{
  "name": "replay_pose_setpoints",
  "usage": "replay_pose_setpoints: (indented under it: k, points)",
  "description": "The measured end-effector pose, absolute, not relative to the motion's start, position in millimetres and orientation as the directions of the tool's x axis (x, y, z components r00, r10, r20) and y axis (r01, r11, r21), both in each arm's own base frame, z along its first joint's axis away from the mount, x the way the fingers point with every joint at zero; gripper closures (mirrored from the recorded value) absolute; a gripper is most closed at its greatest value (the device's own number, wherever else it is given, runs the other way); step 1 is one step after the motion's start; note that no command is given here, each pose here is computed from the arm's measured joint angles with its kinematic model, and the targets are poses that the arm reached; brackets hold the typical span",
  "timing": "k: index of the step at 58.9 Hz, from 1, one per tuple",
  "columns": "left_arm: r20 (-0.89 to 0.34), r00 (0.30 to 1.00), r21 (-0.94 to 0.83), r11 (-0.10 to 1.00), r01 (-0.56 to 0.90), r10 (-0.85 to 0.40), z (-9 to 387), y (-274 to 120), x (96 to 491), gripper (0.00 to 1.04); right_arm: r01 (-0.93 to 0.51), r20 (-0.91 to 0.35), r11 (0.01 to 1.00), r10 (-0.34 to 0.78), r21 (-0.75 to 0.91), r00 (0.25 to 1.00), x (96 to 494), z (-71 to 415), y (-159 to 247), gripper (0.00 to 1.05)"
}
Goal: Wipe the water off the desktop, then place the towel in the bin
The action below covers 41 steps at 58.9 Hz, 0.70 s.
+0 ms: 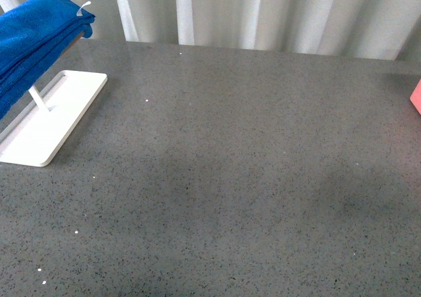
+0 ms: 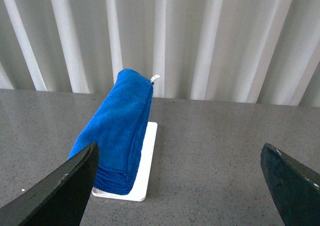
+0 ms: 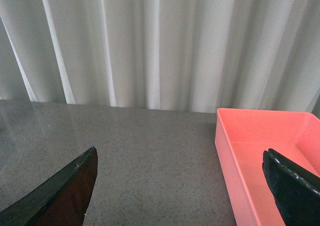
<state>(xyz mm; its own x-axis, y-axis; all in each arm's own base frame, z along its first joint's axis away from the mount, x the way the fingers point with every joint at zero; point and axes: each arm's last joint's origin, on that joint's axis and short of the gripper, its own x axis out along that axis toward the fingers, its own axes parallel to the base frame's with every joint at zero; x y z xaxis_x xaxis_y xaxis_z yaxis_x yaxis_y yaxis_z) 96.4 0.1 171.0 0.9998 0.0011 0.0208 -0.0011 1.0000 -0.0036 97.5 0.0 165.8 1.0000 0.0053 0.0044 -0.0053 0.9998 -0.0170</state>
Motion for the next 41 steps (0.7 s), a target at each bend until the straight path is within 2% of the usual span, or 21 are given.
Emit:
replay_pose_setpoints:
  k: [41]
  points:
    - [0.021,1.0,-0.004,1.0,-0.001,0.001,171.0,0.1,96.4,0.07,-0.005,0.004,1.0,0.005,-0.017,1.0,97.5,165.8,-0.1,0.07]
